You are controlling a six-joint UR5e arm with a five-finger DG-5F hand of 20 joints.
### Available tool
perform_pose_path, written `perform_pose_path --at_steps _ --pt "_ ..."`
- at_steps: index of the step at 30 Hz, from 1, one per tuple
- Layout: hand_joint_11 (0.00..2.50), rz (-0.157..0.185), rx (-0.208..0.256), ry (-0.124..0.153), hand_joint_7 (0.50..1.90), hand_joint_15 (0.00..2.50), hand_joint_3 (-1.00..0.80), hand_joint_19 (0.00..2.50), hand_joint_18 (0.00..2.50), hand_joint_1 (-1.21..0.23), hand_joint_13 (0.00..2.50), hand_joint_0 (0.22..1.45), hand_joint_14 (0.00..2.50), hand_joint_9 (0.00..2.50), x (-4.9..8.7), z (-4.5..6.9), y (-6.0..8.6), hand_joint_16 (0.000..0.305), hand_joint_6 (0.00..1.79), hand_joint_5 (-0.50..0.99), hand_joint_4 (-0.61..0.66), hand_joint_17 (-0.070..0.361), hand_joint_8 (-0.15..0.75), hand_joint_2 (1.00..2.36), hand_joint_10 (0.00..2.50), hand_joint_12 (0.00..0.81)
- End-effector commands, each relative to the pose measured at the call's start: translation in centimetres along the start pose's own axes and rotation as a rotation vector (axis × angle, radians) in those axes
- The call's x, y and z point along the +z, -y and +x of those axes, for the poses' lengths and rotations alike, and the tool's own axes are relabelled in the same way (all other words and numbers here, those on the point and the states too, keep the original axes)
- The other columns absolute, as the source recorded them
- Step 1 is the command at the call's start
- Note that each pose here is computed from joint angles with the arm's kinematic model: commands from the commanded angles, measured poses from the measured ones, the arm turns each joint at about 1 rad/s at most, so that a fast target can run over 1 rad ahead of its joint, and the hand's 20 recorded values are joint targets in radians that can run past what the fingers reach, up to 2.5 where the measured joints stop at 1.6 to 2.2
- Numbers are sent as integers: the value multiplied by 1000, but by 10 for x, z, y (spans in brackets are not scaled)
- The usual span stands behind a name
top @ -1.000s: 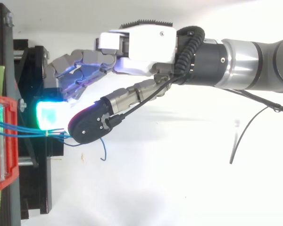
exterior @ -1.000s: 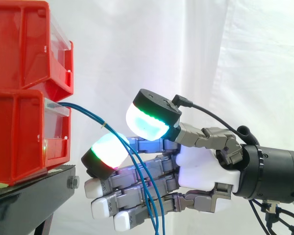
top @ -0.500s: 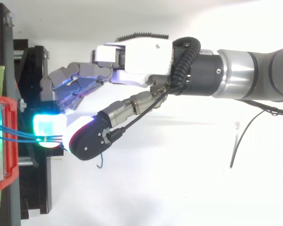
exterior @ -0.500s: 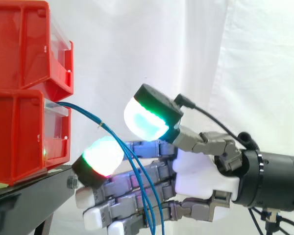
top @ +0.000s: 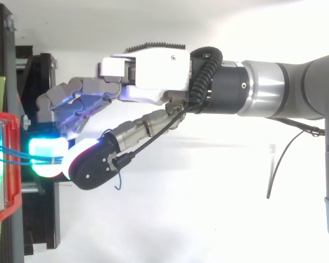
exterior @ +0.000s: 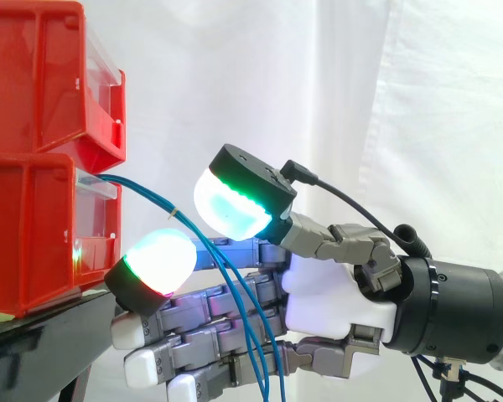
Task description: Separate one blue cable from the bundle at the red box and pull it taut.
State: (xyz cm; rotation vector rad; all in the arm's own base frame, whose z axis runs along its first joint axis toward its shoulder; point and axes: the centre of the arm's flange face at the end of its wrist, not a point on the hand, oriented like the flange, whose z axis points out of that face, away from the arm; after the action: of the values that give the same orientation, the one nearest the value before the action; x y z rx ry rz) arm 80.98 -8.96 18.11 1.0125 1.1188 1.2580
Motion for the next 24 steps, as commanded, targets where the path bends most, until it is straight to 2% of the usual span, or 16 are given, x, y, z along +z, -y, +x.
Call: perform_pose_path --at_steps 1,9,11,19,24 --pt "496 -5 -1 -1 1093 444 -382 642 567 -582 654 612 15 568 1 0 -2 52 603 -163 184 118 328 1009 12 385" --pt "498 -5 -3 -16 1059 440 -350 637 579 -606 660 621 16 570 2 4 -2 52 631 -166 179 118 326 1011 12 385" --pt "494 -7 -4 -16 1038 445 -329 639 582 -615 662 628 15 571 1 1 -2 52 644 -168 181 118 325 1012 11 383" --pt "501 -9 -4 -22 975 444 -224 630 586 -659 664 647 15 572 1 0 -2 52 694 -178 173 118 326 1016 10 382" --pt "506 -12 -4 -22 959 443 -280 637 587 -665 665 641 15 571 2 0 -3 52 703 -180 177 118 327 1014 10 382"
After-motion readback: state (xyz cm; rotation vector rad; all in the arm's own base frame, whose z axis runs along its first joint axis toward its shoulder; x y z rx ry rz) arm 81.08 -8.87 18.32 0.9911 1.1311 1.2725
